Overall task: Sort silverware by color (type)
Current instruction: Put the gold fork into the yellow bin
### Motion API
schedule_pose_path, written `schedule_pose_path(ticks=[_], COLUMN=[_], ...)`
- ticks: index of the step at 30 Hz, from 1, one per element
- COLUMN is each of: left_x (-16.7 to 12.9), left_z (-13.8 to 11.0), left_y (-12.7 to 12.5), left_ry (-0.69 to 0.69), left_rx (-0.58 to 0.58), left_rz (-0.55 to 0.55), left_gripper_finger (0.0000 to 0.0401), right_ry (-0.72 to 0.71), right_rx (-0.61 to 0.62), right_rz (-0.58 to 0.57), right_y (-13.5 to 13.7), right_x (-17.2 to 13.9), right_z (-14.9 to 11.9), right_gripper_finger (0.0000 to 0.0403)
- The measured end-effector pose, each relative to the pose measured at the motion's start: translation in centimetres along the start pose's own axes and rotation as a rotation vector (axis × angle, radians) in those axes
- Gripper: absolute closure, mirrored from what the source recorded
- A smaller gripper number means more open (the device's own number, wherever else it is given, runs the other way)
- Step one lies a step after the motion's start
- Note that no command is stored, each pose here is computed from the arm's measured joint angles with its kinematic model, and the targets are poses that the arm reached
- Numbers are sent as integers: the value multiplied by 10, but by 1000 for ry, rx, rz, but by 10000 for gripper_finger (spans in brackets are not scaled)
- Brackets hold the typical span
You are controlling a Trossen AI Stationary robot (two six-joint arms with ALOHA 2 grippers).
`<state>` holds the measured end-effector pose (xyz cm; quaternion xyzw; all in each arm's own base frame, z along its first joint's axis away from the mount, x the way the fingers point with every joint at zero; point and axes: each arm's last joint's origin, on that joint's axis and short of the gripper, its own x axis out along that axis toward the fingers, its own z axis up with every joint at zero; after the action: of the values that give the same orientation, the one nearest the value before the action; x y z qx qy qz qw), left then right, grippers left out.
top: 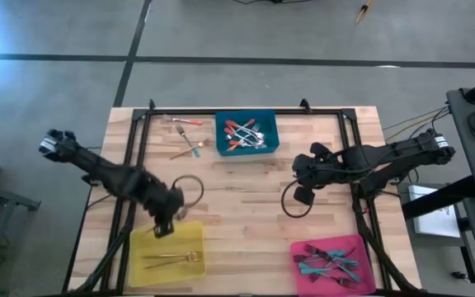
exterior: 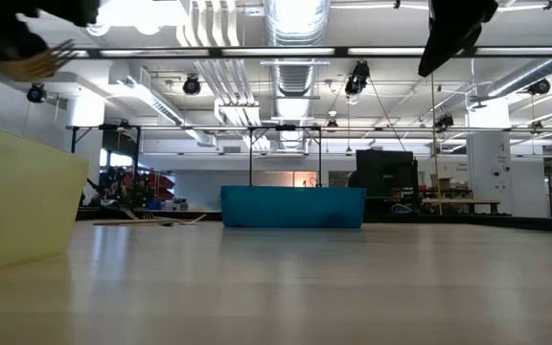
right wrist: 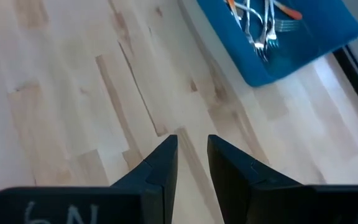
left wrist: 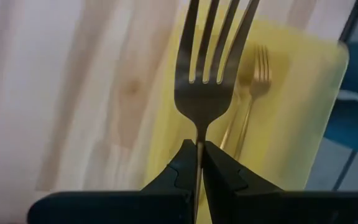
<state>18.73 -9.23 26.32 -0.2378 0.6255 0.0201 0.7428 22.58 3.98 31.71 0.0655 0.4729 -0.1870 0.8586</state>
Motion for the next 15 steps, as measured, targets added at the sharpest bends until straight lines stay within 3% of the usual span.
schedule_pose_path(ticks=[4,10,15], left_x=[12,29,36], left_z=[-11,-15,-12], left_y=[-16,-43,-47], left_ry=[42,99,73], left_rx=[27,87,72], left_rz=[0,-149,-138], left_gripper_finger=[401,396,383], right_ry=[23,89,148], right_rx=[21,39,58], right_rz=[-13,-51,-86], right_y=[0,-1,-3], right_x=[6,24,39], right_z=[-5,-21,-37], right_gripper_finger=[323,323,323])
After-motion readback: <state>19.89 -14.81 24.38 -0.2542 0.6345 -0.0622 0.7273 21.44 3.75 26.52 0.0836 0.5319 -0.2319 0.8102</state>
